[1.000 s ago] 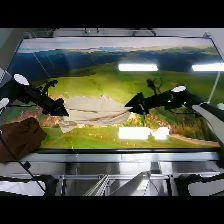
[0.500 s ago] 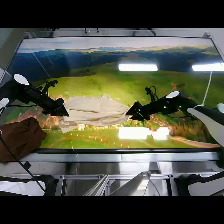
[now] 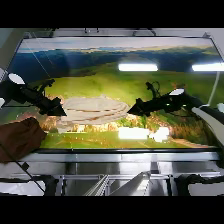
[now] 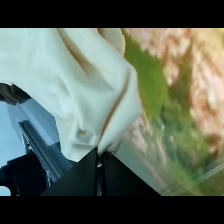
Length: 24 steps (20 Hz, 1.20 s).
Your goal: Fold the shirts.
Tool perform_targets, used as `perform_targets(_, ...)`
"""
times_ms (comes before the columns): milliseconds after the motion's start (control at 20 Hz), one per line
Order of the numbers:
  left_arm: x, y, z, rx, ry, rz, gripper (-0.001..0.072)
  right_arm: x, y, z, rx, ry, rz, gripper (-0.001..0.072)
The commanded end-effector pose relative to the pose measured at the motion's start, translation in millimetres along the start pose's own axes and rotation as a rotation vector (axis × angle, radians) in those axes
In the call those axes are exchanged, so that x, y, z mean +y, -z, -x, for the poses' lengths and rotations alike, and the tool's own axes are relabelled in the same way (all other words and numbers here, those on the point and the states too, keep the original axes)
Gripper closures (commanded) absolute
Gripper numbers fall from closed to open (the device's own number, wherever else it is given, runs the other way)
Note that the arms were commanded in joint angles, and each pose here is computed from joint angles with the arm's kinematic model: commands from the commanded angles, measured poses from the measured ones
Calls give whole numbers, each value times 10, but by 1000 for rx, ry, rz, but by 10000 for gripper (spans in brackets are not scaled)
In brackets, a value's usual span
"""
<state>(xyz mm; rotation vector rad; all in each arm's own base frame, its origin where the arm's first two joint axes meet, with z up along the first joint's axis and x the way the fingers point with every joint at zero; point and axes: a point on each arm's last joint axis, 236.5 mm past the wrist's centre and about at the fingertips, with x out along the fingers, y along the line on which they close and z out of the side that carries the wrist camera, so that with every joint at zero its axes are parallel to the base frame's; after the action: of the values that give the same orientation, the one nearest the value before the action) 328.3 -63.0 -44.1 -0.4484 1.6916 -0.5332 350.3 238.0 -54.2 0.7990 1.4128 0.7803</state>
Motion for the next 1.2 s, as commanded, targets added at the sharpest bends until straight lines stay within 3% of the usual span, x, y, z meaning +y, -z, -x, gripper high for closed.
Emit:
perform_targets(0, -155, 32, 311, -83, 35, -11, 685, 173, -42, 588, -69, 44, 59, 694)
perform_targets(100, -620, 50, 562, -168, 150, -89, 685, 790, -136, 928, -202, -53, 182, 694)
perform_targets(250, -1674, 230, 1127, -330, 432, -306, 687, 1942, 19, 1473, -370, -242, 432, 694)
perform_targets(350, -2230, 523, 1566, -419, 517, -464, 687, 2601, 307, 1860, -462, -298, 603, 694)
perform_targets(450, -2753, 956, 2000, -527, 518, -663, 686, 3165, 737, 2213, -546, -312, 791, 694)
perform_targets(600, -3307, 1554, 2482, -741, 348, -921, 679, 3789, 1350, 2688, -727, -279, 1031, 693)
perform_targets(700, -3408, 1680, 2683, -878, 197, -963, 677, 3832, 1413, 2877, -846, -187, 1053, 693)
perform_targets(800, -3288, 1629, 2706, -910, 117, -899, 677, 3580, 1221, 2868, -852, -69, 969, 693)
perform_targets(950, -3013, 1377, 2417, -779, 194, -793, 677, 3134, 902, 2527, -680, -21, 841, 693)
perform_targets(1150, -2353, 694, 1838, -559, 329, -531, 676, 2202, 391, 1884, -438, -7, 568, 692)
